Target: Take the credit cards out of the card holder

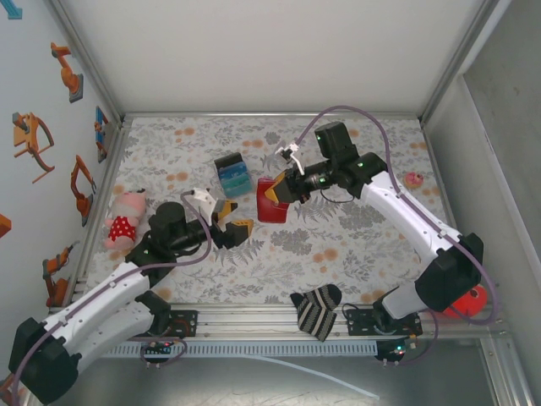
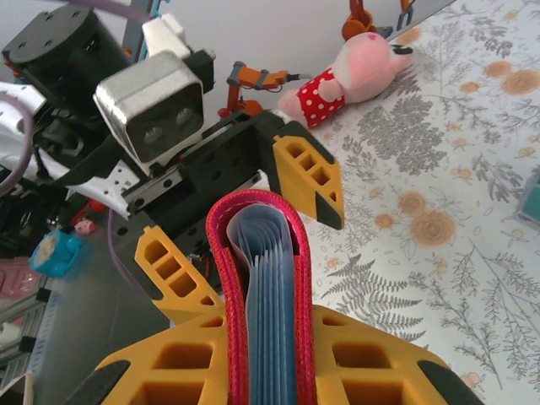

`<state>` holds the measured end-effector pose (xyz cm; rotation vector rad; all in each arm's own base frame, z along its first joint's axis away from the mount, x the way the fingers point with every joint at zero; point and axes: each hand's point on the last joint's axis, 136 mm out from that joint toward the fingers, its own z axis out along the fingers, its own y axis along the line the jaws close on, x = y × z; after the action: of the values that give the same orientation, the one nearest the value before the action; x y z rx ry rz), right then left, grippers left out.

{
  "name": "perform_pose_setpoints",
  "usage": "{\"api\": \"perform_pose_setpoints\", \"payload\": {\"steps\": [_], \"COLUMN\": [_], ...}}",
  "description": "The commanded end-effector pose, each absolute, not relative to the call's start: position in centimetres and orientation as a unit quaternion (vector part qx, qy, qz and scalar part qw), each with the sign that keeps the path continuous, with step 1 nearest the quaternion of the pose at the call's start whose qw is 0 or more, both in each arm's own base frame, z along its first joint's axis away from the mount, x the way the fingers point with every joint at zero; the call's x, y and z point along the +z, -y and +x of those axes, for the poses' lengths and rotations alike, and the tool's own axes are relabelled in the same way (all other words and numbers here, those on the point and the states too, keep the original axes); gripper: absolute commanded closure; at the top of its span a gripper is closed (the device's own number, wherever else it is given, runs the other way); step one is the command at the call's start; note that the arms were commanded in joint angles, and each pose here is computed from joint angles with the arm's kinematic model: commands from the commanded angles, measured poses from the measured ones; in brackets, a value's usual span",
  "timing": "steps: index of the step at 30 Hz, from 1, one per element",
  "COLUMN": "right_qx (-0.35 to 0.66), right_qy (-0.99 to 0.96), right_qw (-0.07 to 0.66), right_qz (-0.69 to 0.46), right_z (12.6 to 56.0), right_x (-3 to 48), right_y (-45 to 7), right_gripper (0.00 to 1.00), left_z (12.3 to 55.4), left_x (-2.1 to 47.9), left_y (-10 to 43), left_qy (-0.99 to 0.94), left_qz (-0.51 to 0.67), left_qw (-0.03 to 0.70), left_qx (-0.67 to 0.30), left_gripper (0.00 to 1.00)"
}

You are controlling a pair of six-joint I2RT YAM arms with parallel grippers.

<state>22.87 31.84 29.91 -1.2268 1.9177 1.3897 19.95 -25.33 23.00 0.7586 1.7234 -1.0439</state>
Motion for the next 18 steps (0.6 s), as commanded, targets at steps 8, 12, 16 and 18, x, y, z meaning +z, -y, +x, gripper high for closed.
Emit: {"api": "perform_pose_setpoints", "payload": {"steps": [8,12,16,18], "right_qx": [0.537,0.540,0.541,0.539], "right_qy": [-0.654,-0.652,-0.652,-0.654], "right_qw": [0.238,0.240,0.241,0.242], "right_qz": [-0.476,-0.475,-0.473,-0.472], "right_z": [21.7,21.8,21.8,21.9], "right_x": [32.1,32.4,32.5,32.5], "right_y": [-32.1,-32.3,-32.5,-32.5], "right_gripper": [0.95,0.95,0.95,0.95], "left_z": [17.0,17.6,18.1,18.1], "left_x": [28.1,27.8,27.8,27.6], "left_y": [28.3,29.1,30.0,30.5], "left_qy": [-0.612,-0.617,-0.617,-0.616], "left_qz": [0.394,0.395,0.394,0.397], "left_qw": [0.439,0.427,0.413,0.406], "left_qx": [-0.527,-0.530,-0.542,-0.546], "left_gripper": [0.23,0.33,0.44,0.48]}}
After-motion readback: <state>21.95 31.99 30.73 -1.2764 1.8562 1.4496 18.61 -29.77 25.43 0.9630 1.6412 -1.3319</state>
